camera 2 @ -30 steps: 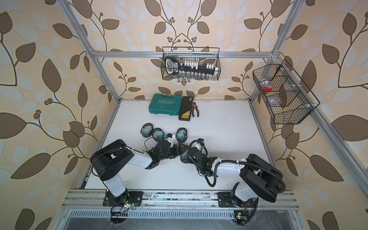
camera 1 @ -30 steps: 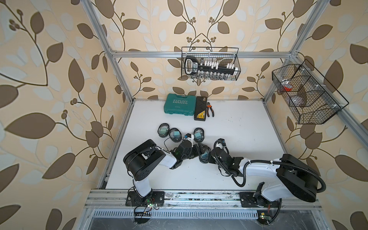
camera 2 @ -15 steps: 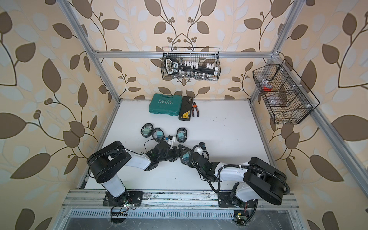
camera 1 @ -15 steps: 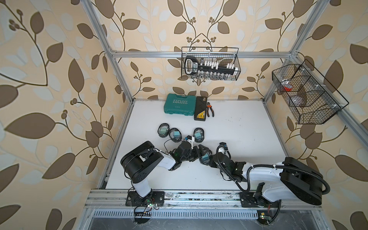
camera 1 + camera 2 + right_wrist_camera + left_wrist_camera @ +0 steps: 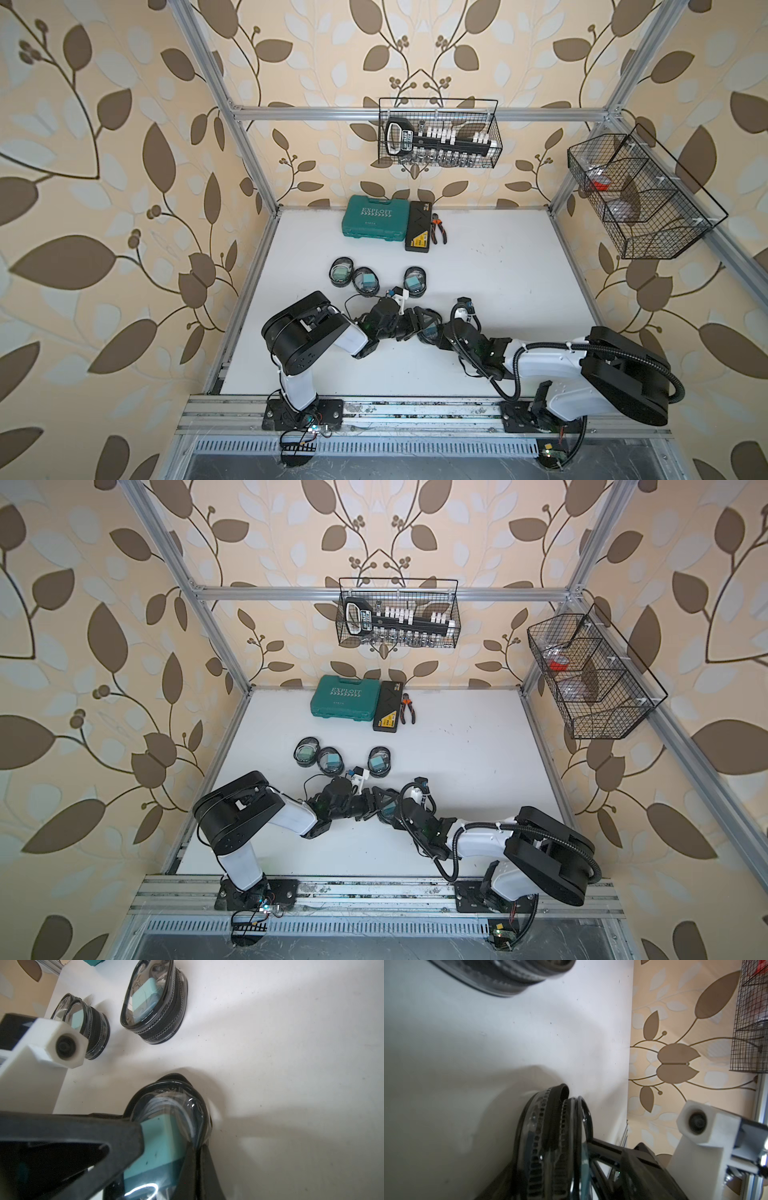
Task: Pack away charging kits
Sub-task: Close the storage bag at the center of the board, then pick up the storage bag at the center of the board.
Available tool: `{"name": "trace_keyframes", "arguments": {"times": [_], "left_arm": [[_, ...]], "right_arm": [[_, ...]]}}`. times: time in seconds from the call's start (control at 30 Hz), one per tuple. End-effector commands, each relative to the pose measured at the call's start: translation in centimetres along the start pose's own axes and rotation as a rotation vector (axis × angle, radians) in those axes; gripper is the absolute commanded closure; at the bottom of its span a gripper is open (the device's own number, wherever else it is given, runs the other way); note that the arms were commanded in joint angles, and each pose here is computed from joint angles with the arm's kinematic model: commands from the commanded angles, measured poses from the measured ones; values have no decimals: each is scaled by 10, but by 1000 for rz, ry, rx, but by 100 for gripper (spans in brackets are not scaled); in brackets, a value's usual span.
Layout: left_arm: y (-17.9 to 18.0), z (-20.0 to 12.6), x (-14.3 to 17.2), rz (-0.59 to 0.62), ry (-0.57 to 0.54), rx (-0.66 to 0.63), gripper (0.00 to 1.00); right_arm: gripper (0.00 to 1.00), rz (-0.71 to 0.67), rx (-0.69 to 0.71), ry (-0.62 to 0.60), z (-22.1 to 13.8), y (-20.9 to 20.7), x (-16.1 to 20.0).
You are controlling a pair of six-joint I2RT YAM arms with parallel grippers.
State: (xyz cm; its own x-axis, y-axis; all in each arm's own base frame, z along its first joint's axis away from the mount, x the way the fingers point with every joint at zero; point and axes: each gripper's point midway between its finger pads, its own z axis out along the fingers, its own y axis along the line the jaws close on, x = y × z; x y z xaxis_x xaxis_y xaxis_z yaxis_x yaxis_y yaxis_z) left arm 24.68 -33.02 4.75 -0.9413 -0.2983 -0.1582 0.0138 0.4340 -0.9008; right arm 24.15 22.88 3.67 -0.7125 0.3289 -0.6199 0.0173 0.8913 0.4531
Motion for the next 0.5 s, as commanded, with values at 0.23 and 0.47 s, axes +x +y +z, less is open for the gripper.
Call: {"name": "trace_keyframes", "arguments": {"times": [0.23,0.47], "left_arm": [[65,2,40,-87,135,-179,36],[81,13,39,-90,142,-231,35]], "right_arm": [[100,-43,1,37,1,2,8],[100,-52,-1,36,1,4,8]]}}
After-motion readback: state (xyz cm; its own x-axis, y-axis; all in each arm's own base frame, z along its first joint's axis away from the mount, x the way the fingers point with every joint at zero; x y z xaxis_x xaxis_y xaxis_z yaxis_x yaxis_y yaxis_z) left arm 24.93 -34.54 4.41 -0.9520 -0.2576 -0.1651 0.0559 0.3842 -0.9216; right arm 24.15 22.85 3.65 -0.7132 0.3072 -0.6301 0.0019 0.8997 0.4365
